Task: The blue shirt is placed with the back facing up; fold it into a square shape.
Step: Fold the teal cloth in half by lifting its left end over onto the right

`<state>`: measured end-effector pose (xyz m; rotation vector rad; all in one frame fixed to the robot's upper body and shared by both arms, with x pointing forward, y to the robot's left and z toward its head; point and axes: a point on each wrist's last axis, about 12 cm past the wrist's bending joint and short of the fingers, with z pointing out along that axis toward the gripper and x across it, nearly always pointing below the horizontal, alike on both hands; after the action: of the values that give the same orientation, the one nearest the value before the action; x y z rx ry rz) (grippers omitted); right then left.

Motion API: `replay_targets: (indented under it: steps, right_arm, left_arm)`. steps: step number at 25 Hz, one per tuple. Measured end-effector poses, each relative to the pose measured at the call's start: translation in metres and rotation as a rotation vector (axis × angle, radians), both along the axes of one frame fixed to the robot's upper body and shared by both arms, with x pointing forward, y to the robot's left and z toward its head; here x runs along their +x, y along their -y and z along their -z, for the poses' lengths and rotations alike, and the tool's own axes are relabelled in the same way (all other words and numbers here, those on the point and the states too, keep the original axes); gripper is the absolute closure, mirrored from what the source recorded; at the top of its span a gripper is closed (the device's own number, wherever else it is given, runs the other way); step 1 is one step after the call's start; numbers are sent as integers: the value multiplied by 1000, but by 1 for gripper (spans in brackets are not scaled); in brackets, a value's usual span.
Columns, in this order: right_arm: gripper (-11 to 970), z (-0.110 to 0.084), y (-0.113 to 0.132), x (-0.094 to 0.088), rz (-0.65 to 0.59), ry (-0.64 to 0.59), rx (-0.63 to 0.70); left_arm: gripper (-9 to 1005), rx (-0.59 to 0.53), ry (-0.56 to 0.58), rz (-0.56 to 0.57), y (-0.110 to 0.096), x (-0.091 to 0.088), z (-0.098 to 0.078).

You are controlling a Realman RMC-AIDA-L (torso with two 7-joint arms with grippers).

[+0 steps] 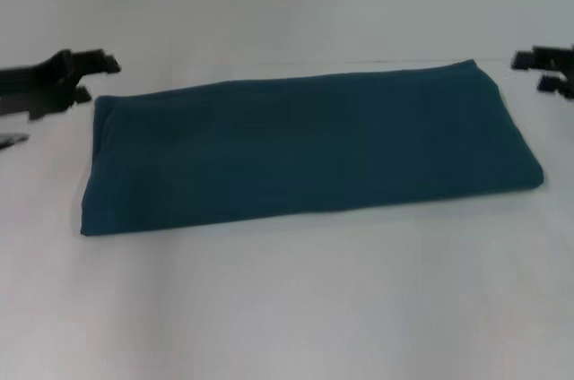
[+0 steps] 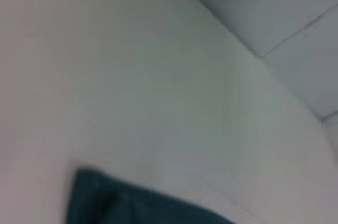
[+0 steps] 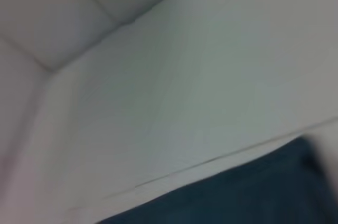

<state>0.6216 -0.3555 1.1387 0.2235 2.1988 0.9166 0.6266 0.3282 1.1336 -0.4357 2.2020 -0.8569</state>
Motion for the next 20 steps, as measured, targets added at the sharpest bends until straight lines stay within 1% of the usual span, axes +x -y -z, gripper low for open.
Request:
replay_targets:
  steps: [2, 4, 5, 6, 9, 10, 13, 15, 18, 20]
  right_arm:
    - [236, 9, 14, -26, -13, 7, 111]
    - [225, 17, 25, -51, -35, 4, 192]
    - [219, 21, 30, -62, -48, -1, 221]
    - [219, 25, 34, -73, -60, -17, 243]
    - [219, 32, 43, -98, -95, -50, 282]
    - [219, 33, 45, -103, -103, -57, 288]
    - [219, 36, 49, -116, -126, -80, 293]
    - [219, 36, 49, -117, -131, -86, 290]
    - [219, 39, 47, -117, -146, -107, 273]
    - [218, 41, 45, -116, -154, -115, 261]
  left_arm:
    - [367, -100, -28, 18, -10, -20, 7]
    - [340, -187, -65, 23, -20, -40, 14]
    - [327, -218, -75, 21, -25, -47, 16]
    - [314, -275, -92, 21, -31, -60, 19]
    - [289, -385, -110, 12, -43, -84, 25]
    - [290, -427, -118, 5, -46, -93, 29]
    - [292, -511, -150, -11, -49, -110, 39]
    - [293, -544, -185, -30, -49, -118, 46]
    - [293, -564, -221, -70, -47, -123, 56]
    - [292, -571, -232, -96, -46, -124, 60]
